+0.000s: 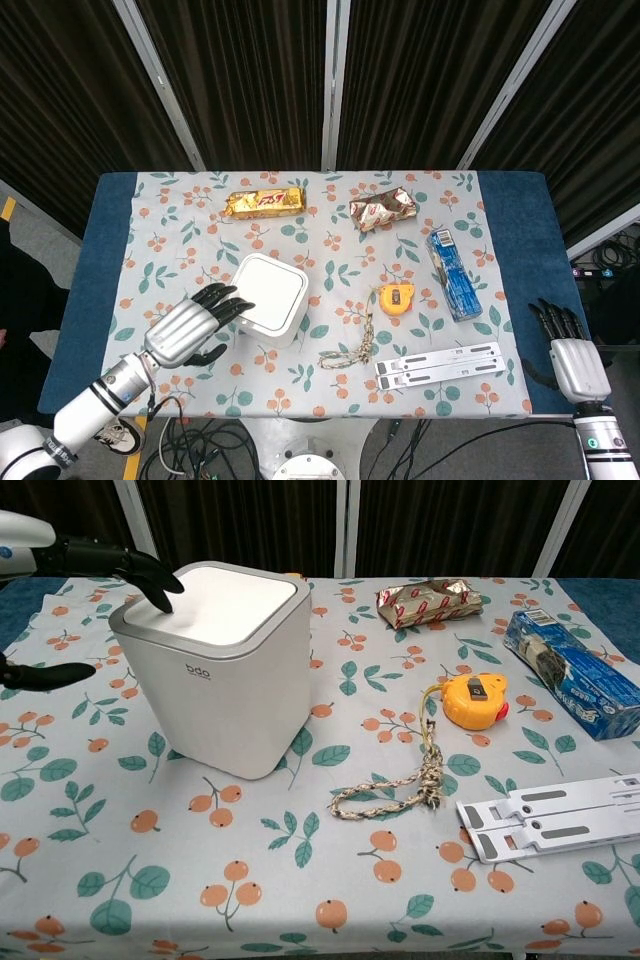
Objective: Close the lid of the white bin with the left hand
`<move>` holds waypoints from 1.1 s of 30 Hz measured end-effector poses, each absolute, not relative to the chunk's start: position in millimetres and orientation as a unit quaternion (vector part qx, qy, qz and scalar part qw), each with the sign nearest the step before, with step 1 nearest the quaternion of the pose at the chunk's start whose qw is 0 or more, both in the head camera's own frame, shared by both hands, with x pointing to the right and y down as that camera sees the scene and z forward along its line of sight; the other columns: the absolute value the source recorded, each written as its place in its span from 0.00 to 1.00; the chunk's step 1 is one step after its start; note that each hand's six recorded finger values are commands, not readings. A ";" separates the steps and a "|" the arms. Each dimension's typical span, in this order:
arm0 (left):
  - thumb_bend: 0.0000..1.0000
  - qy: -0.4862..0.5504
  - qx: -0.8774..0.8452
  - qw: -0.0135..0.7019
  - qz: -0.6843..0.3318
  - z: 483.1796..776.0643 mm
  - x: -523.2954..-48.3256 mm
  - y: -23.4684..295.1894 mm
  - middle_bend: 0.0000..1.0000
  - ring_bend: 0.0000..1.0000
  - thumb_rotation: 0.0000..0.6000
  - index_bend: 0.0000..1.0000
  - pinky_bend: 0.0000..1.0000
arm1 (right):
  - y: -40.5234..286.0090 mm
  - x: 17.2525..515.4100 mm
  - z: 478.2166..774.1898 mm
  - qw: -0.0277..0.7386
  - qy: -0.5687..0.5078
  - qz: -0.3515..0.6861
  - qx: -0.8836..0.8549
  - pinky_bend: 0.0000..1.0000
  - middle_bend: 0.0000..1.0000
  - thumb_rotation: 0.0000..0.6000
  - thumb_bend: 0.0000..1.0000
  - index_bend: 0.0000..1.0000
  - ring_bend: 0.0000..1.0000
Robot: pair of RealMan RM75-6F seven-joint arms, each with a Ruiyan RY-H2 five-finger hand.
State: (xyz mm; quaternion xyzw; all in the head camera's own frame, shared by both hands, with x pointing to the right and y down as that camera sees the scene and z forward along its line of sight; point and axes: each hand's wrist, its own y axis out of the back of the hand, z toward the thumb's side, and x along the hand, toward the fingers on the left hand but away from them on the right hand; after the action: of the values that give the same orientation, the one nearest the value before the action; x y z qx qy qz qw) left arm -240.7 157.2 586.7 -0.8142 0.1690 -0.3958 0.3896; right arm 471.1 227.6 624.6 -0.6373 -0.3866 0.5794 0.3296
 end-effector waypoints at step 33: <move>0.38 0.393 -0.686 0.424 -0.443 553.7 -346.7 159.4 0.16 0.05 1.00 0.11 0.11 | 223.8 472.8 613.9 0.339 -0.399 0.569 -0.634 0.00 0.00 1.00 0.20 0.00 0.00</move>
State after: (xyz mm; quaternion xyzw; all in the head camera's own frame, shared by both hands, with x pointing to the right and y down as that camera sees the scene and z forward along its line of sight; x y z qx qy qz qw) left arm -346.7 159.4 553.7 -0.6856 0.3934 -0.4425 0.4236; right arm 472.8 223.8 613.9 -0.6342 -0.3994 0.5687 0.3389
